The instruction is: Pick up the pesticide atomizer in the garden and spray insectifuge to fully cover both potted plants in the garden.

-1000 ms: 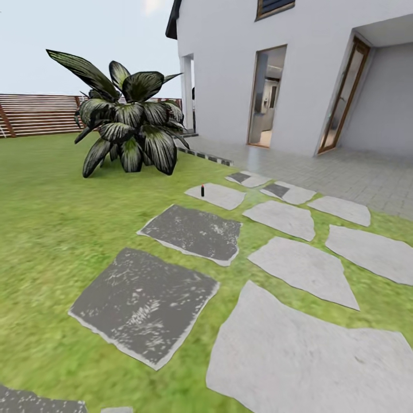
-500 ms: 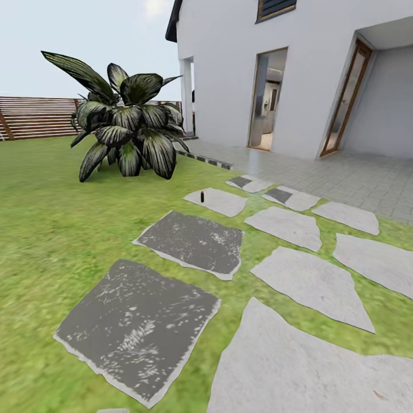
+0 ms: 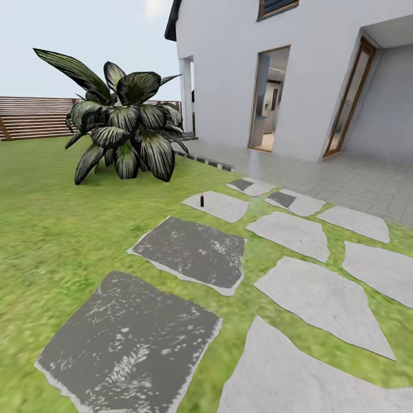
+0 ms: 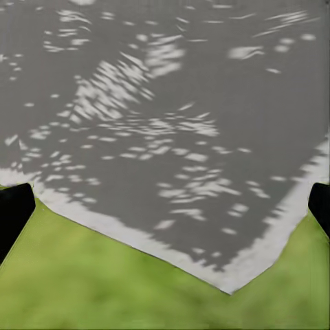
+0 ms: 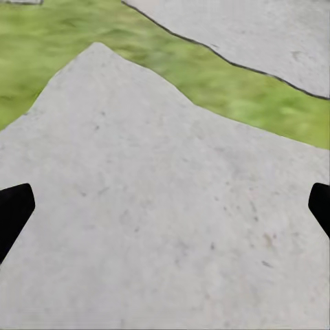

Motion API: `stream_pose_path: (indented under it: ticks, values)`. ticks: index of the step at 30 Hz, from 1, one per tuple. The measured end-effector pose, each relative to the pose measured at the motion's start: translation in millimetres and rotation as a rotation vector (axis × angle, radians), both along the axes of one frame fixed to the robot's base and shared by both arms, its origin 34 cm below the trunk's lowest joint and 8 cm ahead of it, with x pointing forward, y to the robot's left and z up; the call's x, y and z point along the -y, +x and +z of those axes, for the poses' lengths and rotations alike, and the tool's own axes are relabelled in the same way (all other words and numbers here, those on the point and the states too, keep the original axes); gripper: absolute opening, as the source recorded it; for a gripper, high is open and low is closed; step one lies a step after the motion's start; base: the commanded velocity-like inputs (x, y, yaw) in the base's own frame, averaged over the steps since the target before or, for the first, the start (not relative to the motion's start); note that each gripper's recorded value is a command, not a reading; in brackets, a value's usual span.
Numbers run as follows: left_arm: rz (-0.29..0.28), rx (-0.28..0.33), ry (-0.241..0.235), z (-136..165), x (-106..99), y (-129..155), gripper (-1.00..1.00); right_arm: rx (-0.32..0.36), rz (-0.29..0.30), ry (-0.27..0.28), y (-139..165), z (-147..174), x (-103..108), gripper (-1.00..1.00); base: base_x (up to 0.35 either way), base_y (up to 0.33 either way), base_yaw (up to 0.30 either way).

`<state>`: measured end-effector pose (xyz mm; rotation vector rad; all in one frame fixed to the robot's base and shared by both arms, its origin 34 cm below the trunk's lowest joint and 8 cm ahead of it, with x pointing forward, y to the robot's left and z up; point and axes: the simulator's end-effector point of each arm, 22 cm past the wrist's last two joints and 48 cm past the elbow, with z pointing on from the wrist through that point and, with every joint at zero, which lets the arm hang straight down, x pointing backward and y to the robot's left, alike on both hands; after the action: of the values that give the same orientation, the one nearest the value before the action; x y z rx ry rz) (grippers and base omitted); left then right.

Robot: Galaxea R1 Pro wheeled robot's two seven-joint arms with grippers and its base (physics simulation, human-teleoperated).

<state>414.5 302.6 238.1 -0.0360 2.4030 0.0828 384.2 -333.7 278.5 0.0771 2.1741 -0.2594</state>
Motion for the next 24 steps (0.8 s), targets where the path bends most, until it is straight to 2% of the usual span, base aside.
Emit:
stream_pose_path:
  ticks: [13,24]
  values:
    - [0.001,0.000,0.004,-0.1,-2.8,-0.8,1.00,0.000,0.002,-0.001,-0.2,0.0,0.6,1.00,0.336,-0.004,0.000]
    - [0.000,0.000,0.003,-0.1,-2.4,-0.8,1.00,0.000,0.001,0.000,-0.4,-0.1,-0.1,1.00,0.337,-0.100,0.000]
